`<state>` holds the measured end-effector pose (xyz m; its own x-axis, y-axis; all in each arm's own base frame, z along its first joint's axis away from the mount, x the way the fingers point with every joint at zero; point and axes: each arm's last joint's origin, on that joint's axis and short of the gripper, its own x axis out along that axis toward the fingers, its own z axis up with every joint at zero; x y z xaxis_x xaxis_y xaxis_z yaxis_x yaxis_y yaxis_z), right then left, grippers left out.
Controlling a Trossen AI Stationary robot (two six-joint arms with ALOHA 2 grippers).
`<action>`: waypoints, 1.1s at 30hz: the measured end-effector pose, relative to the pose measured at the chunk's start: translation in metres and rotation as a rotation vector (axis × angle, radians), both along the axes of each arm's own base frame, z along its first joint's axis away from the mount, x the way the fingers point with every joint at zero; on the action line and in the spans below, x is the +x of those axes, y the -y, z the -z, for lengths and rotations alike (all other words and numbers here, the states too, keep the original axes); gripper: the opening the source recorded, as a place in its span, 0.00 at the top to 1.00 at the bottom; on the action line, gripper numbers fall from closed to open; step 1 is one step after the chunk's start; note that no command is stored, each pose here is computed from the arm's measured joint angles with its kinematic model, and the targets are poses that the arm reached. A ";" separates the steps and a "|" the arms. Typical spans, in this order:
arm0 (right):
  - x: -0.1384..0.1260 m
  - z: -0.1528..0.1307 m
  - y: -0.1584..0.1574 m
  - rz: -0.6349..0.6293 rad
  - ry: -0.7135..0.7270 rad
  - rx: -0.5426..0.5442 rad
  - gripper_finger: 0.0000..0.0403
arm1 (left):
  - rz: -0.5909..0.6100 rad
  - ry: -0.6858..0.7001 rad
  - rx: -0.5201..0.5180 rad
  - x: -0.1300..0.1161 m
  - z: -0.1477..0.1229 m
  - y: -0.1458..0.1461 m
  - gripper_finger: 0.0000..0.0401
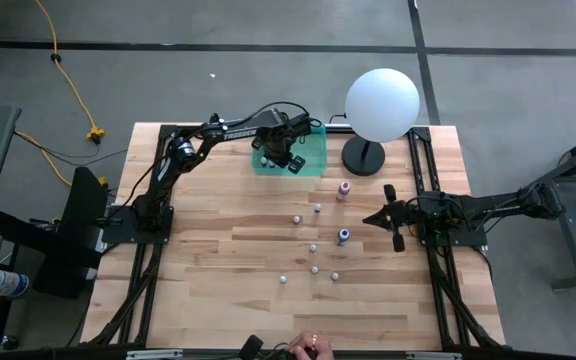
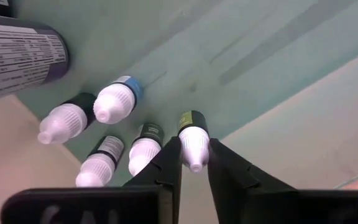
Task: Pick & Place food coloring
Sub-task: Put the small green food coloring bottle into the bin, then put the small brown food coloring bottle into the bin
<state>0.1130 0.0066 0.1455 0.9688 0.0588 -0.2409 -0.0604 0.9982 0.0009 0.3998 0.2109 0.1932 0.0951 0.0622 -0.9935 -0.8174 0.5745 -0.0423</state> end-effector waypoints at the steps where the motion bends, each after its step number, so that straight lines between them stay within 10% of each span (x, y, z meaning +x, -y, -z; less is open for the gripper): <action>1: 0.000 0.000 0.000 0.000 0.000 0.000 1.00 | -0.001 -0.001 0.003 0.000 0.000 0.000 0.83; 13: 0.000 0.000 0.000 0.000 0.000 0.000 1.00 | 0.019 0.013 0.025 0.002 -0.001 -0.001 0.54; 33: 0.000 0.000 0.000 0.000 0.000 0.000 1.00 | 0.031 0.149 0.092 0.012 -0.060 -0.006 0.52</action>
<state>0.1130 0.0065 0.1455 0.9687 0.0586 -0.2411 -0.0602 0.9982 0.0007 0.4119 0.2173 0.2531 0.2438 0.1467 -0.9587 -0.7878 0.6064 -0.1076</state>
